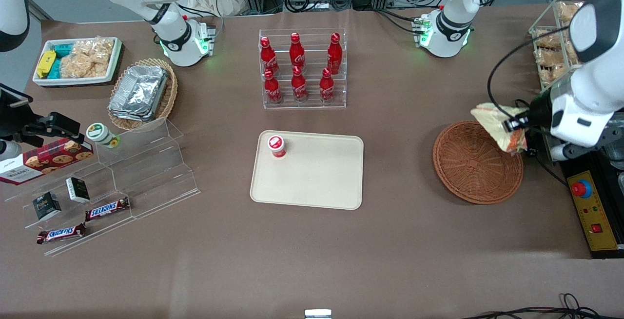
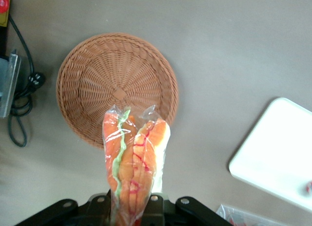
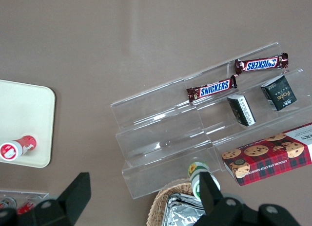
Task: Place sandwich from basket to tray
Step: 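Carry the sandwich over the cream tray with the left gripper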
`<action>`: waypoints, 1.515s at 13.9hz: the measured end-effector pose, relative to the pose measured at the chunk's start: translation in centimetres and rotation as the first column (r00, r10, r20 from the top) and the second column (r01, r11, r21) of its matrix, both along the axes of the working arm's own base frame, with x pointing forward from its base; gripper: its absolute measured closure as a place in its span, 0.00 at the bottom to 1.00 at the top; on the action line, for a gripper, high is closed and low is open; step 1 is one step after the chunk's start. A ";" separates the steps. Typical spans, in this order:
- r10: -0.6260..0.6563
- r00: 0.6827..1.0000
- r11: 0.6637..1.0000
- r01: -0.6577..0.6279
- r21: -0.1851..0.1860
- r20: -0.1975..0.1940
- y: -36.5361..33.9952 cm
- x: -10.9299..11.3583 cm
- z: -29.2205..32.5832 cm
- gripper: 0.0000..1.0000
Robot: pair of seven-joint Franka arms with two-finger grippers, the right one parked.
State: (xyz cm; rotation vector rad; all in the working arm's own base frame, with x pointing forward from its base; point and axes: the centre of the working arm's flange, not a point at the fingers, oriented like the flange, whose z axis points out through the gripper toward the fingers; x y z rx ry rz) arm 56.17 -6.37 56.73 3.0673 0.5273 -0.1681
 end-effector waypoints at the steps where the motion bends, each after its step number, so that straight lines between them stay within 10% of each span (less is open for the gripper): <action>1: -0.037 0.999 0.999 0.037 0.007 -0.002 -1.8 -0.7 1.8 0.84; 8: -0.184 0.983 0.978 0.184 0.094 -0.009 -23.1 -9.0 2.7 0.84; 15: -0.239 0.971 0.971 0.239 -0.005 -0.006 -29.7 -3.6 -11.0 0.84; 21: -0.273 0.962 0.962 0.273 0.027 0.012 -35.7 -3.0 -26.0 0.84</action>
